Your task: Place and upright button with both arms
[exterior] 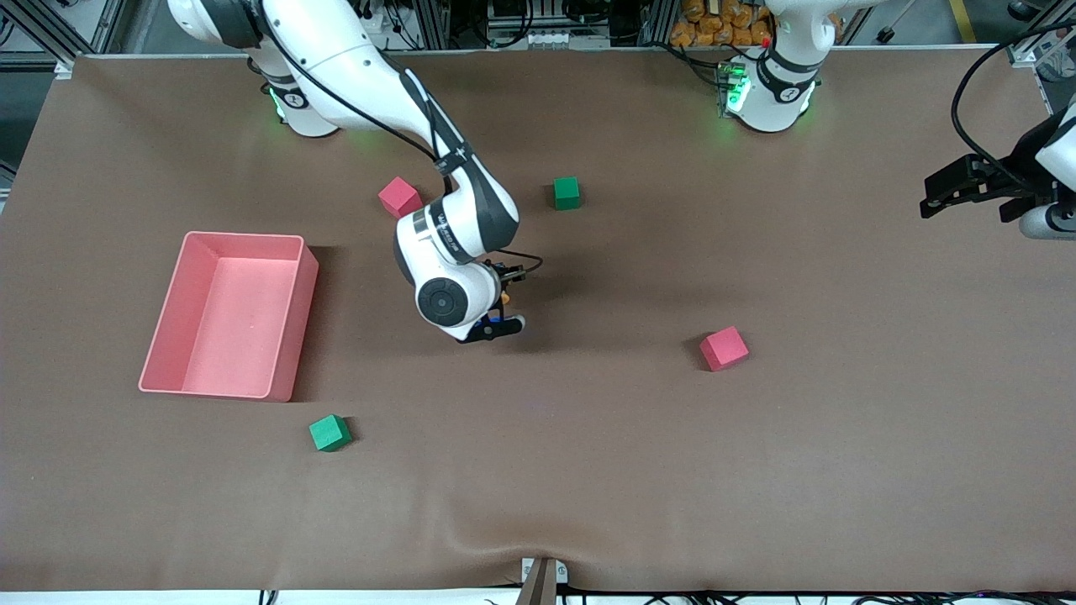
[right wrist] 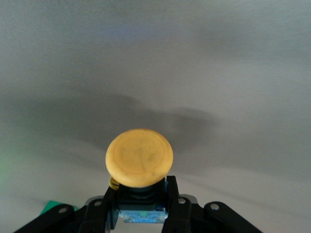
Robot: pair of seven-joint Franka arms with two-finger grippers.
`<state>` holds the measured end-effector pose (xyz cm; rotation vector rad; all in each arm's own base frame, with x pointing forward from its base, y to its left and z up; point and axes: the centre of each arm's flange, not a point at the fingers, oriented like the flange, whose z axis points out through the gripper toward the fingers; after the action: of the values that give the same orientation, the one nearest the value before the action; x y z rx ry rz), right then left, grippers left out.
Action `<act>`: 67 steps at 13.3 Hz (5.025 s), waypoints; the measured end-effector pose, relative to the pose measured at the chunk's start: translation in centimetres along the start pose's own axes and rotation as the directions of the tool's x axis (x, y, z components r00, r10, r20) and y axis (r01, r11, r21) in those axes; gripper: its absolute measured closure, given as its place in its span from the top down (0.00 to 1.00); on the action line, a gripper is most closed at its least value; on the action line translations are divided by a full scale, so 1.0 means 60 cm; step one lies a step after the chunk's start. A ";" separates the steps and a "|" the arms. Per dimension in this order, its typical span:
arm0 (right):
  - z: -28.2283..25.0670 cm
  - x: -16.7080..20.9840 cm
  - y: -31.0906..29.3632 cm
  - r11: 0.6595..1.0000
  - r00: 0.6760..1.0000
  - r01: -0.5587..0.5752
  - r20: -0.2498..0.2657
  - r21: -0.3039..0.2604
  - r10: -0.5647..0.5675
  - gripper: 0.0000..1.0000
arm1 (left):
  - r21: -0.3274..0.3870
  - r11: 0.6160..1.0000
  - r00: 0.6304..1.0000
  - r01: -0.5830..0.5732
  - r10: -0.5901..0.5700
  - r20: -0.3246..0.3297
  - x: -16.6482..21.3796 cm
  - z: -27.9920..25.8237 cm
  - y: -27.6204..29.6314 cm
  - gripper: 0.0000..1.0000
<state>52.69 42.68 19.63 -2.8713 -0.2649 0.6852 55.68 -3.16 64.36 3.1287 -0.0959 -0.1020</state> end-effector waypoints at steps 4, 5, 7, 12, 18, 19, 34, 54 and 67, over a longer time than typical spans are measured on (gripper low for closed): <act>0.044 0.016 -0.031 0.998 0.994 -0.055 -0.095 0.000 0.055 0.45 | 0.000 1.000 1.000 -0.001 0.001 -0.001 0.000 0.000 0.001 1.00; 0.046 0.018 -0.036 0.998 0.992 -0.061 -0.113 0.003 0.060 0.52 | 0.000 1.000 1.000 -0.001 0.001 -0.001 0.000 0.000 0.001 1.00; 0.041 0.021 -0.036 0.998 0.990 -0.064 -0.126 0.005 0.064 0.72 | 0.000 1.000 1.000 -0.001 0.001 -0.001 0.000 0.000 0.001 1.00; -0.038 0.021 -0.048 0.998 0.978 -0.048 -0.199 0.042 0.055 1.00 | 0.000 1.000 1.000 -0.001 0.001 -0.002 0.000 0.000 0.001 1.00; -0.330 -0.092 -0.076 0.991 0.932 0.080 -0.360 0.111 -0.035 1.00 | 0.000 1.000 1.000 0.000 0.000 0.000 0.001 0.001 0.000 1.00; -0.375 -0.113 -0.061 0.993 0.922 0.087 -0.384 0.081 -0.049 1.00 | 0.000 1.000 1.000 0.000 0.000 0.000 0.001 0.001 0.000 1.00; -0.716 -0.242 0.477 0.997 0.844 0.022 -0.536 0.073 0.020 1.00 | -0.003 1.000 1.000 0.000 0.000 0.014 0.008 0.013 -0.002 1.00; -0.695 -0.295 0.703 0.980 0.914 -0.085 -0.406 -0.180 0.005 1.00 | -0.003 1.000 1.000 0.000 0.000 0.017 0.009 0.016 -0.002 1.00; -0.693 -0.343 0.678 0.981 0.946 -0.140 -0.312 -0.135 0.092 1.00 | -0.004 1.000 1.000 0.001 -0.001 0.020 0.012 0.020 -0.004 1.00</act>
<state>59.07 -6.51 56.36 -3.1058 -0.1085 0.2374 56.33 -3.00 63.10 3.1237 -0.0941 -0.1338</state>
